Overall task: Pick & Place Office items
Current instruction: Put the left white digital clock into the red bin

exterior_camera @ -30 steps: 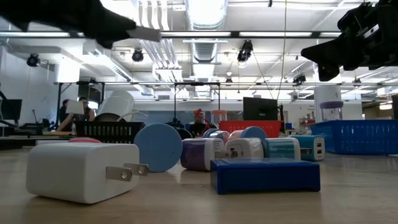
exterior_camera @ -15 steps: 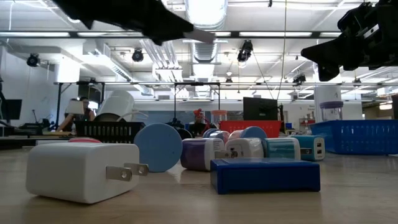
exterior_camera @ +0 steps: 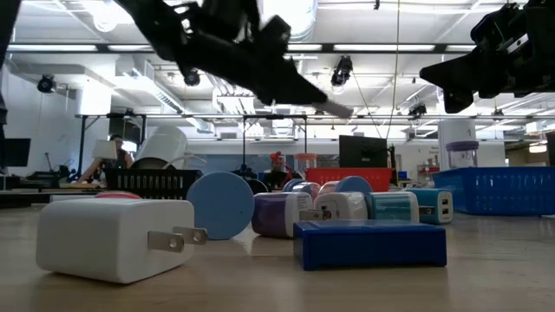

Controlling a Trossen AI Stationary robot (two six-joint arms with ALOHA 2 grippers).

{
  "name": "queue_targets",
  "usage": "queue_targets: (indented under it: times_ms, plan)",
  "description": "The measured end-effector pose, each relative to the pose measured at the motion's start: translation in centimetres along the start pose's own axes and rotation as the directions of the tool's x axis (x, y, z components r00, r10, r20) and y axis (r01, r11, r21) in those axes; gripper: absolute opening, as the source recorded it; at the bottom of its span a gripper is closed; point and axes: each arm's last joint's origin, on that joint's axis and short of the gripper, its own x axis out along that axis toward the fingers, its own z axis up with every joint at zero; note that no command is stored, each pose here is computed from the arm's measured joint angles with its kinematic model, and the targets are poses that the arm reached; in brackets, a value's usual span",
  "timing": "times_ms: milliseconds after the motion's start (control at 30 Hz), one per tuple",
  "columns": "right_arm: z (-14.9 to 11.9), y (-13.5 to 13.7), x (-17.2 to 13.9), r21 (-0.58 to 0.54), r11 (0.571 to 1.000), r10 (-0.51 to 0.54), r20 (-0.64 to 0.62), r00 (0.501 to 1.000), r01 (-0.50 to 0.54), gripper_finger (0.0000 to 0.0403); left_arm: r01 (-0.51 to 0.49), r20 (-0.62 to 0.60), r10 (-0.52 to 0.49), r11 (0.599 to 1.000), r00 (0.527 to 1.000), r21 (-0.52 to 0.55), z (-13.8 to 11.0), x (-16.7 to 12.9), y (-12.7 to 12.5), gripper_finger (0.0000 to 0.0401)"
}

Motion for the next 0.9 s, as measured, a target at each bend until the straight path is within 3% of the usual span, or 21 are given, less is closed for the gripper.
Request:
queue_targets:
  times_ms: [233,500,900]
  plan:
    - [-0.1,0.0,0.0,0.0,1.0,0.0,-0.007,1.0,0.0,0.0013,0.006,-0.155,-0.009,1.0,0.988,-0.023,-1.8,3.4,0.7,0.016]
    - [-0.2,0.0,0.1,-0.004,1.0,-0.002,-0.021,1.0,0.002,0.0013,0.033,-0.275,-0.039,0.999,0.961,-0.028,-2.1,6.4,0.8,0.016]
    - [-0.3,0.0,0.2,-0.001,1.0,-0.001,-0.025,1.0,0.001,0.0013,0.042,-0.337,-0.053,0.998,0.94,-0.039,-3.6,7.8,0.8,0.016]
